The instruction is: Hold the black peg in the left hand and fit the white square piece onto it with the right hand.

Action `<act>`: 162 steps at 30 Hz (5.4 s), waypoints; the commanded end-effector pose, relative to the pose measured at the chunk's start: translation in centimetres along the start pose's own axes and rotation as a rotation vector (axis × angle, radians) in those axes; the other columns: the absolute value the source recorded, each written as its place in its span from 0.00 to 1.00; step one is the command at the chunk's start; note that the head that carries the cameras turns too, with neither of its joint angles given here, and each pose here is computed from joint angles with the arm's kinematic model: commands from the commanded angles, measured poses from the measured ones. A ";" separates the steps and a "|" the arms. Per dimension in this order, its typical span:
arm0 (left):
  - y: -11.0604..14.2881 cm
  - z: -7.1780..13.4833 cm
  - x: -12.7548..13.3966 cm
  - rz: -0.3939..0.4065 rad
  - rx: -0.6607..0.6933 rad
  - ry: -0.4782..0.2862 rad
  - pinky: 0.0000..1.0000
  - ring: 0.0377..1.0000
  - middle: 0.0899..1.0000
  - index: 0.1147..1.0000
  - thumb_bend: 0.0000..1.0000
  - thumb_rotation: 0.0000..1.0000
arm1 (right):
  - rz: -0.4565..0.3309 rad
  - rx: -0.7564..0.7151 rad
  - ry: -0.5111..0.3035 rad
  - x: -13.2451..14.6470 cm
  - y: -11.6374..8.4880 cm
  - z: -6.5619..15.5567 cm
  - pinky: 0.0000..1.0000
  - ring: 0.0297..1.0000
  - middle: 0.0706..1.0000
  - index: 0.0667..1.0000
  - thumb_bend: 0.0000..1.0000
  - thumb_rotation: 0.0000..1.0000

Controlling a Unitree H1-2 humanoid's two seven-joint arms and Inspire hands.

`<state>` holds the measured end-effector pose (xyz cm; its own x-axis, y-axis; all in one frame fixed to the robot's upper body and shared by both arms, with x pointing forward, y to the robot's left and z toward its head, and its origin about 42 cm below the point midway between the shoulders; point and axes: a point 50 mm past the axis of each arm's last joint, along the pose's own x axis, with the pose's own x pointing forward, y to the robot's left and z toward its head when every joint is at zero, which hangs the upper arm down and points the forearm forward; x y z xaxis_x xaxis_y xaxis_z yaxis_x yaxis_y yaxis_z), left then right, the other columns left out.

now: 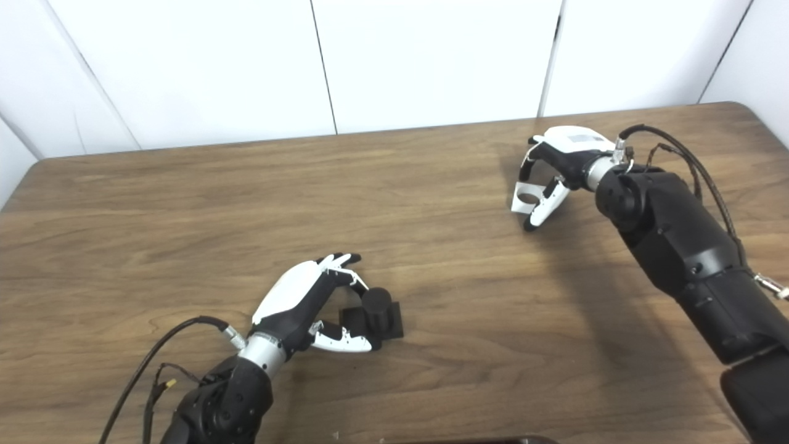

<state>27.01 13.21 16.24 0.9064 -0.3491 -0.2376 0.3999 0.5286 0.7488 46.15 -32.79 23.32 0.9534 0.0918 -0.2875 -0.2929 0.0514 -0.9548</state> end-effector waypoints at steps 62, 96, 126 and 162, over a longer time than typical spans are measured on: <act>-0.5 -1.6 -0.2 -0.021 -0.001 0.063 1.00 1.00 0.95 0.42 0.50 0.08 | 0.037 -0.092 -0.006 -0.1 0.6 -2.2 1.00 1.00 0.93 0.57 0.65 0.18; -0.4 -1.4 -0.1 -0.024 0.008 0.065 1.00 1.00 0.95 0.42 0.50 0.08 | 0.045 -0.061 -0.004 0.0 0.4 -1.8 1.00 1.00 0.92 0.45 0.52 0.14; -0.6 -1.4 0.0 -0.022 0.004 0.068 1.00 1.00 0.95 0.42 0.50 0.08 | -0.053 -0.060 -0.093 -2.3 -2.6 0.3 1.00 1.00 0.92 0.45 0.52 0.14; -1.0 -1.3 0.2 -0.017 0.003 0.081 1.00 1.00 0.95 0.42 0.50 0.08 | -0.085 -0.127 -0.458 -9.9 -6.6 11.3 1.00 1.00 0.91 0.45 0.52 0.13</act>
<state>26.97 13.02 16.19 0.9160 -0.3287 -0.2298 0.3832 0.5480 0.7436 37.83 -23.43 30.14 0.8315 0.4924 -0.2573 -0.2656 -0.0544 -0.9625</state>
